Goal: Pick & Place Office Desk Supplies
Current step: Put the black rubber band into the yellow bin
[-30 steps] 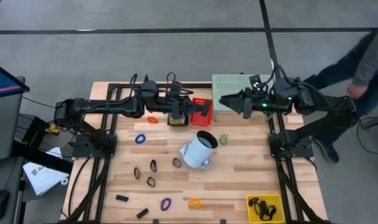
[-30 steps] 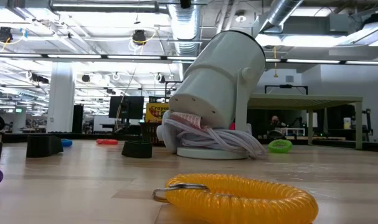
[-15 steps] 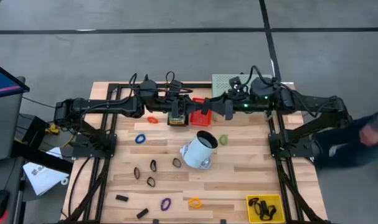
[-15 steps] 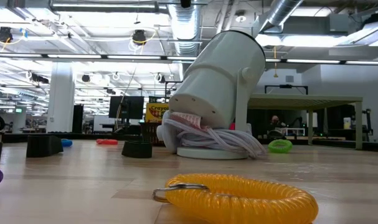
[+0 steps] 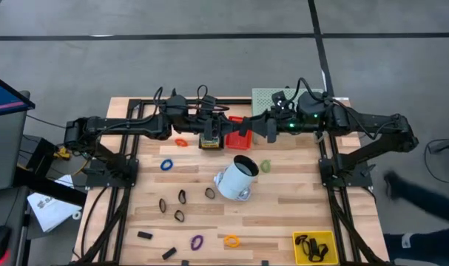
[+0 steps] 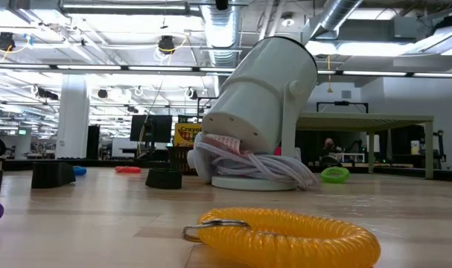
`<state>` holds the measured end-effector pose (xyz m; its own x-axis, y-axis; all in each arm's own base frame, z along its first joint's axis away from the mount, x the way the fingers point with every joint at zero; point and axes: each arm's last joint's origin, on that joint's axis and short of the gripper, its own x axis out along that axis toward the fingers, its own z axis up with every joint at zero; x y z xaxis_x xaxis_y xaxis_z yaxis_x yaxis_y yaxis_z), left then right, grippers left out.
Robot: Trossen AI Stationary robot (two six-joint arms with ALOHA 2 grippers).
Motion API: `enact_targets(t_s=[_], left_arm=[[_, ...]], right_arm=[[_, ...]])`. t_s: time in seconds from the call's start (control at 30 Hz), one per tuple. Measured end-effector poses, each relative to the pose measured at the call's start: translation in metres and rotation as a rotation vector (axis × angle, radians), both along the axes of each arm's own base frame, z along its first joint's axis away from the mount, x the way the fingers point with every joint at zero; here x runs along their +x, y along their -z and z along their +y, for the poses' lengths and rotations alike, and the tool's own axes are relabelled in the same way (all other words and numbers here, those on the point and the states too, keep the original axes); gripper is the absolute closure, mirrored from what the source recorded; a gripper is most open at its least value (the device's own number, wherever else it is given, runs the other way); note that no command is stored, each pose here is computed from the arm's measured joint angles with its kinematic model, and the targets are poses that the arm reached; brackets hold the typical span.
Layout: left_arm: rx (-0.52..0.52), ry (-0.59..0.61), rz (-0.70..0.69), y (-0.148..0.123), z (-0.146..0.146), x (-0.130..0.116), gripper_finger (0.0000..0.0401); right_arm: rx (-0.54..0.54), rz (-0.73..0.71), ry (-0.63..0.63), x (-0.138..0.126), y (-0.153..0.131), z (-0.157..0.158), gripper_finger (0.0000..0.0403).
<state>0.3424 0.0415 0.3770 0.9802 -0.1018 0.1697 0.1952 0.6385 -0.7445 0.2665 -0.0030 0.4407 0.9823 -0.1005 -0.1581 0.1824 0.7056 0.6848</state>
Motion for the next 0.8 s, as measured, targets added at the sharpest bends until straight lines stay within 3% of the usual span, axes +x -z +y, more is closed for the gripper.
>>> enact_targets(t_s=[0.23, 0.47, 0.8], left_arm=[[0.004, 0.003, -0.004, -0.001, 0.0, 0.0, 0.0401], [0.049, 0.077, 0.001, 0.0, -0.002, -0.001, 0.0392], [0.159, 0.303, 0.169, 0.012, -0.018, -0.01, 0.0297]], right_arm=[[-0.018, 0.017, -0.005, 0.0, 0.001, 0.0, 0.039], [-0.023, 0.014, -0.007, -0.002, 0.0, 0.0, 0.0397], [-0.034, 0.024, -0.001, -0.018, -0.005, 0.0, 0.0401]])
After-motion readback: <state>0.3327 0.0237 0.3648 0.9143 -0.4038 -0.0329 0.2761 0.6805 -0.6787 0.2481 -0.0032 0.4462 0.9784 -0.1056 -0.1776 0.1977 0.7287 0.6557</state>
